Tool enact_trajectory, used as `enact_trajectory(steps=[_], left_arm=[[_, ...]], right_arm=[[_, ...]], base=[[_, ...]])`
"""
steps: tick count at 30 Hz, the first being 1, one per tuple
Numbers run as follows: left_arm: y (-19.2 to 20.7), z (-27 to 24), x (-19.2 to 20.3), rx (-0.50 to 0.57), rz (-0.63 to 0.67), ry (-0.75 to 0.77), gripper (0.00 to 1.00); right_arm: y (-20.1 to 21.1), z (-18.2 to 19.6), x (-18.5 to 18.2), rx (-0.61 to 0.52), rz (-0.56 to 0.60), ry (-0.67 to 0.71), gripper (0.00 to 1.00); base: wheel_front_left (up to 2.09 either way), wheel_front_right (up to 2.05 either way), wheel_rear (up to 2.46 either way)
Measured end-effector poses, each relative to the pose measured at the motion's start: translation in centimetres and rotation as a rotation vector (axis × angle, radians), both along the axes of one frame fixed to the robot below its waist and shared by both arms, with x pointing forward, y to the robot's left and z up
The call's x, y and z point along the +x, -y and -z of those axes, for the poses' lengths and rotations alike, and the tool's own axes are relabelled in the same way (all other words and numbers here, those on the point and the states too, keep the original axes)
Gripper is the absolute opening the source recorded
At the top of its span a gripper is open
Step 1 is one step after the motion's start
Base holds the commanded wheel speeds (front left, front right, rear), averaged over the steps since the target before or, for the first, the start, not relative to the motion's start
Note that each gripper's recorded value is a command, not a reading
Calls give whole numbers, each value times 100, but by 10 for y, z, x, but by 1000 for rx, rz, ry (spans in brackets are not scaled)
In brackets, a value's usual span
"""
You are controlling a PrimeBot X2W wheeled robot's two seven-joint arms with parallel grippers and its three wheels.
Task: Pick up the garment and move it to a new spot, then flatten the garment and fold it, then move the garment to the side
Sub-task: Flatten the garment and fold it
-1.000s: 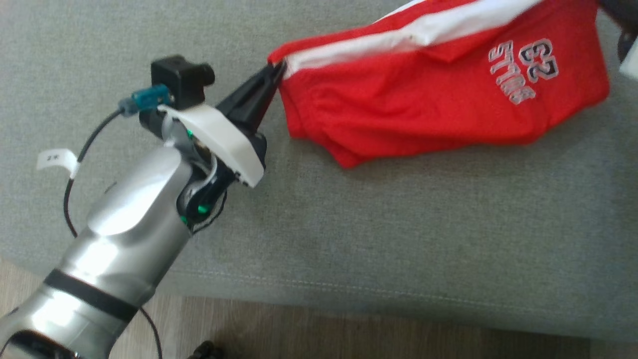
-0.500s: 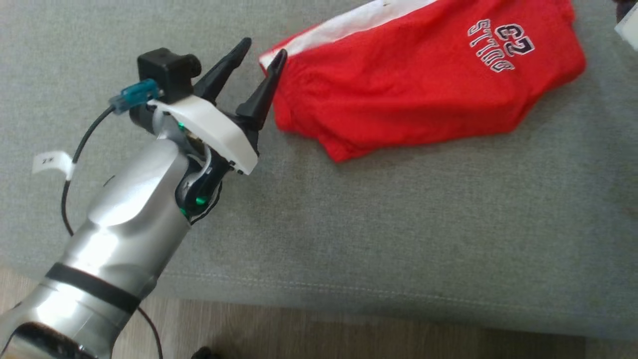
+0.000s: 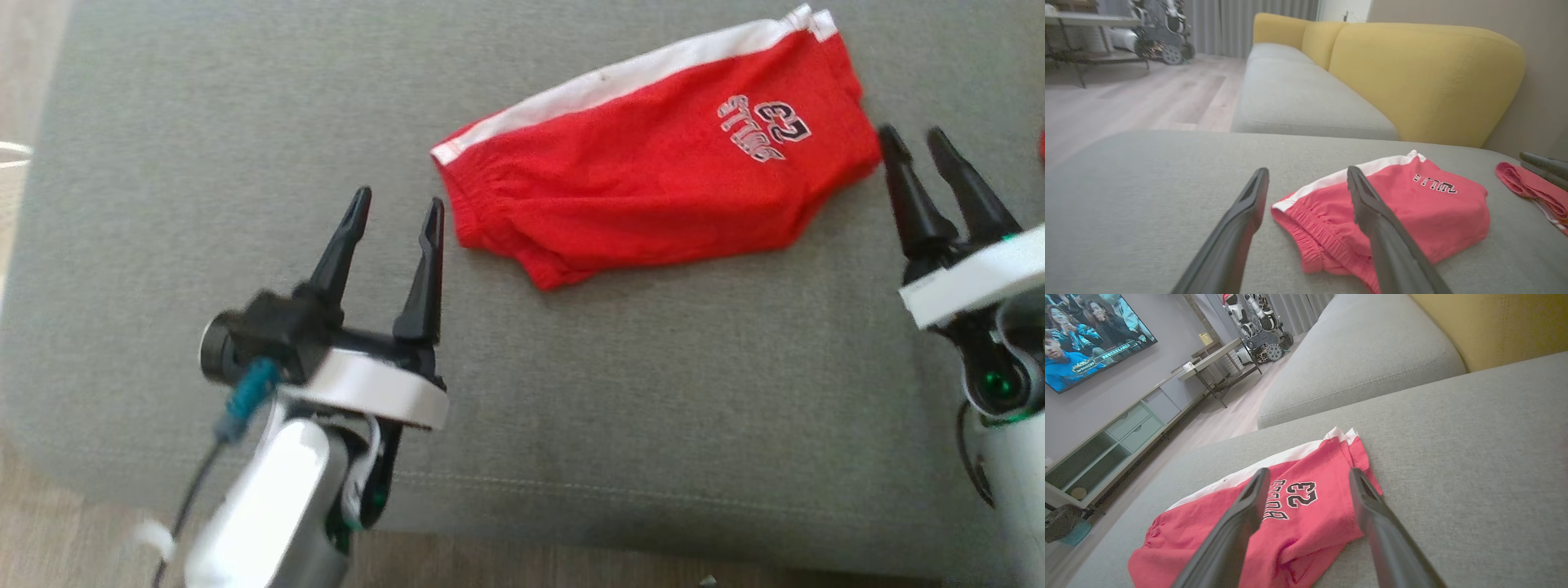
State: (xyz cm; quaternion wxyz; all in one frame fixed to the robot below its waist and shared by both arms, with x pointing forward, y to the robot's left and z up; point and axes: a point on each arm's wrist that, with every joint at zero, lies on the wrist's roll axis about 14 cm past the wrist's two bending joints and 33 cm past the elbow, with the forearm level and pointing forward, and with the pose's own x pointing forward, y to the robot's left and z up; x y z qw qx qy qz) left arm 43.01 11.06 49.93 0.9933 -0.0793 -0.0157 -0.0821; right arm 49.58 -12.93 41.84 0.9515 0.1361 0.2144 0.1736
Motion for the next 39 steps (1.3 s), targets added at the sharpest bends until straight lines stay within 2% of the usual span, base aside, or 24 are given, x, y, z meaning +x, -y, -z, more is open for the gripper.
enact_trajectory(steps=[8, 15, 20, 23, 24, 26, 27, 33, 39], left_arm=[[-2, -16, -27, 81, -41, 69, 100], [-5, -11, -33, 119, -55, 58, 100], [-12, -3, -32, 126, -76, 33, 100], [-14, -1, -31, 133, -83, 26, 100], [-14, 0, -30, 136, -82, 26, 100], [-15, 0, -29, 138, -84, 27, 100], [-15, -1, -29, 138, -84, 28, 100], [-8, -5, -24, 136, -57, 54, 100], [12, -10, -20, 124, 9, 83, 100]], right_arm=[[20, 11, 26, -50, 87, -35, 100], [20, 35, 63, -131, 71, -169, 100], [11, 75, 58, -207, 9, -342, 100], [9, 81, 64, -234, -8, -378, 100], [8, 81, 66, -234, -11, -390, 97], [6, 78, 69, -229, -10, -388, 22], [6, 78, 69, -223, -8, -388, 0], [9, 73, 57, -157, 18, -379, 0], [43, 50, 48, -137, 93, -299, 0]], base=[[0, 0, 0], [0, 0, 0], [0, 0, 0], [0, 0, 0], [0, 0, 0], [0, 0, 0], [0, 0, 0], [0, 0, 0], [0, 0, 0]])
